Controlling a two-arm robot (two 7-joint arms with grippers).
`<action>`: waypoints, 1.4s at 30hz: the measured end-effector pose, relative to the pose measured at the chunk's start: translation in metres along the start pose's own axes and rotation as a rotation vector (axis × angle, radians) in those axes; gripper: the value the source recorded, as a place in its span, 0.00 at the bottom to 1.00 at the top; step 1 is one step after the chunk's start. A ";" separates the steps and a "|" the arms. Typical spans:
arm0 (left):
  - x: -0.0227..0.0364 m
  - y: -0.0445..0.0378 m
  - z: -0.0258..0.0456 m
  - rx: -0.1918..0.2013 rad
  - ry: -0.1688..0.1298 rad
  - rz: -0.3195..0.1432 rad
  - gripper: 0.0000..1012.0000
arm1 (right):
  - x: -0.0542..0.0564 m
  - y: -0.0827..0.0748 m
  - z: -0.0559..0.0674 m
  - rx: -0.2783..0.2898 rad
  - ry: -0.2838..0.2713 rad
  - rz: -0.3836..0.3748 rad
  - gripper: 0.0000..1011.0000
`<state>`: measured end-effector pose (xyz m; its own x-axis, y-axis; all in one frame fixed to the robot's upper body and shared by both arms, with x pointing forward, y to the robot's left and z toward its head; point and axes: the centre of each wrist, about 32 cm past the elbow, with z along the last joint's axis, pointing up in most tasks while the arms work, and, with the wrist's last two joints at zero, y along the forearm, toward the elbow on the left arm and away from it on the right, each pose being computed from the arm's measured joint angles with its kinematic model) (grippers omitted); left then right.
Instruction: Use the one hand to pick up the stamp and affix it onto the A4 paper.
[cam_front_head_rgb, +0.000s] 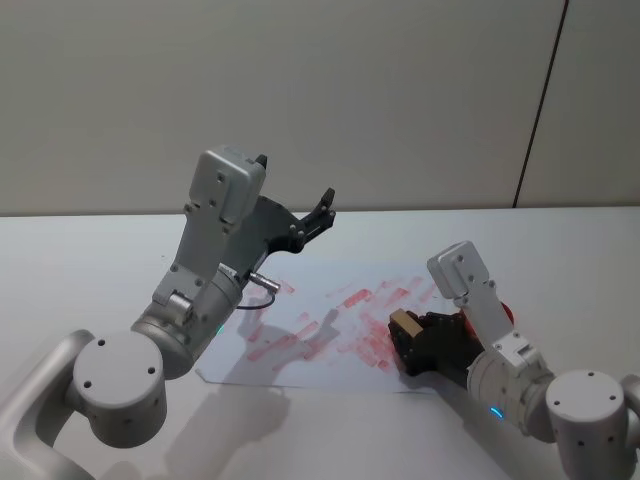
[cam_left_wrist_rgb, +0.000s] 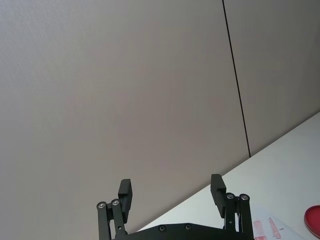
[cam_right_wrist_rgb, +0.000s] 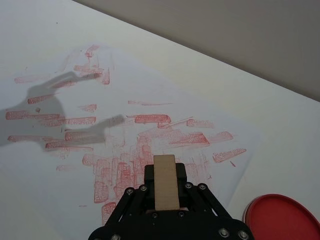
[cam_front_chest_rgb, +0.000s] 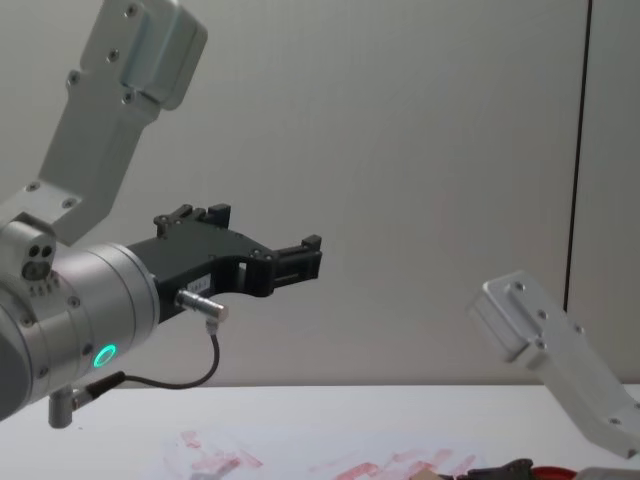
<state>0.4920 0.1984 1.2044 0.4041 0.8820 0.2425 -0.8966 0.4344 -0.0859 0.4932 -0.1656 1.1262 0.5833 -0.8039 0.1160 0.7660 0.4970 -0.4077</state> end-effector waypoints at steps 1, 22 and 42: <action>0.0000 0.0000 0.0000 0.000 0.000 0.000 0.99 | 0.000 0.000 0.000 -0.001 -0.002 -0.001 0.22; 0.0000 0.0000 0.0000 0.000 0.000 0.000 0.99 | 0.005 0.001 0.009 0.057 0.038 -0.033 0.22; 0.0000 0.0000 0.0000 0.000 0.000 0.000 0.99 | 0.040 -0.040 0.045 0.167 0.166 -0.133 0.22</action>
<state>0.4920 0.1984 1.2044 0.4040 0.8821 0.2425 -0.8967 0.4343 -0.0859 0.4981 -0.2030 1.1875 0.4327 -0.9015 0.0031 0.8750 0.4192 -0.2423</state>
